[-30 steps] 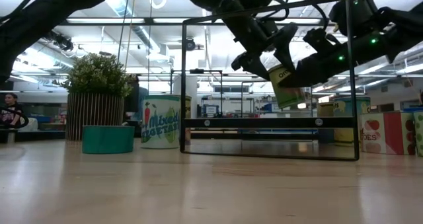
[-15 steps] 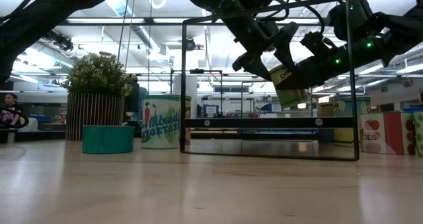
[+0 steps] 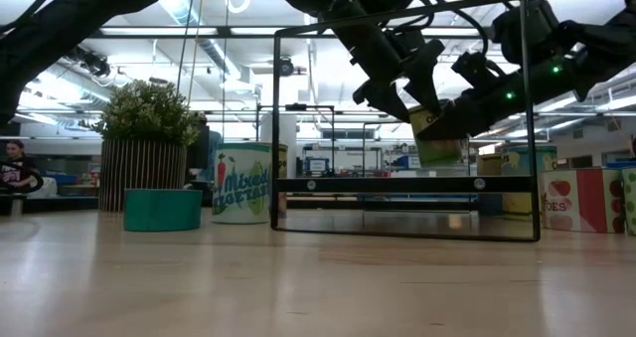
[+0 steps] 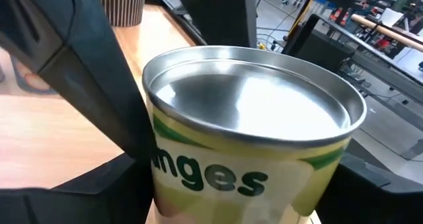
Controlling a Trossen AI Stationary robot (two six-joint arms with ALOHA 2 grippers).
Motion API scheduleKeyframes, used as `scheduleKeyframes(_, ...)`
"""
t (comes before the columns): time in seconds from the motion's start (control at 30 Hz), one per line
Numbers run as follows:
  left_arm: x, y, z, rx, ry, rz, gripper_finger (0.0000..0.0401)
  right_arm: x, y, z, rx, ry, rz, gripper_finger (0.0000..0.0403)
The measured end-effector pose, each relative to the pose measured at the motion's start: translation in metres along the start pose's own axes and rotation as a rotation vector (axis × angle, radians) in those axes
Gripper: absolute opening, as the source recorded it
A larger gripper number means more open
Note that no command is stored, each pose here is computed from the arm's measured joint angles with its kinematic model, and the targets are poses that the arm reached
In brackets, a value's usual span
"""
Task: Pick and place cans onto a shelf
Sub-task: Put the canned oranges on the shelf
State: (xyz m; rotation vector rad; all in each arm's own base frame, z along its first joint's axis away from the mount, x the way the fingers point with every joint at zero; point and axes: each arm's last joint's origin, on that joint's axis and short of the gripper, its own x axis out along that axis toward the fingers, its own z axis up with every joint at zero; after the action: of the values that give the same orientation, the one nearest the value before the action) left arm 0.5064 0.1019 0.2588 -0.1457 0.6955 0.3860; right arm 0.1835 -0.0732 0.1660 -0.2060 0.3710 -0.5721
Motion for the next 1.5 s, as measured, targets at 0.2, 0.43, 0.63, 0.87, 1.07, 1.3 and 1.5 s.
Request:
scheduleKeyframes(0.2, -0.003, 0.000, 0.003, 0.045, -0.020, 0.008, 0.0315, 0.001, -0.003, -0.001, -0.003, 0.012, -0.012, 0.0334)
scheduleKeyframes(0.43, -0.027, 0.003, 0.023, 0.082, -0.074, 0.044, 0.0315, 0.001, -0.004, -0.003, -0.006, 0.025, -0.012, 0.0334)
scheduleKeyframes(0.63, -0.030, 0.002, 0.023, 0.096, -0.070, 0.061, 0.0316, 0.001, -0.003, -0.004, -0.008, 0.037, -0.010, 0.0334)
scheduleKeyframes(0.87, -0.032, 0.003, 0.017, 0.101, 0.003, 0.070, 0.0316, 0.001, -0.003, -0.005, -0.014, 0.045, -0.009, 0.0334)
scheduleKeyframes(1.07, -0.059, 0.011, 0.016, 0.119, 0.102, 0.100, 0.0316, -0.003, -0.004, -0.005, -0.023, 0.057, 0.019, 0.0334)
scheduleKeyframes(1.3, -0.071, 0.005, 0.014, 0.180, 0.127, 0.122, 0.0316, -0.002, -0.012, -0.002, 0.020, -0.011, 0.144, 0.0335)
scheduleKeyframes(1.5, -0.074, -0.012, 0.011, 0.226, 0.125, 0.117, 0.0315, -0.003, -0.015, -0.011, 0.031, -0.006, 0.134, 0.0335)
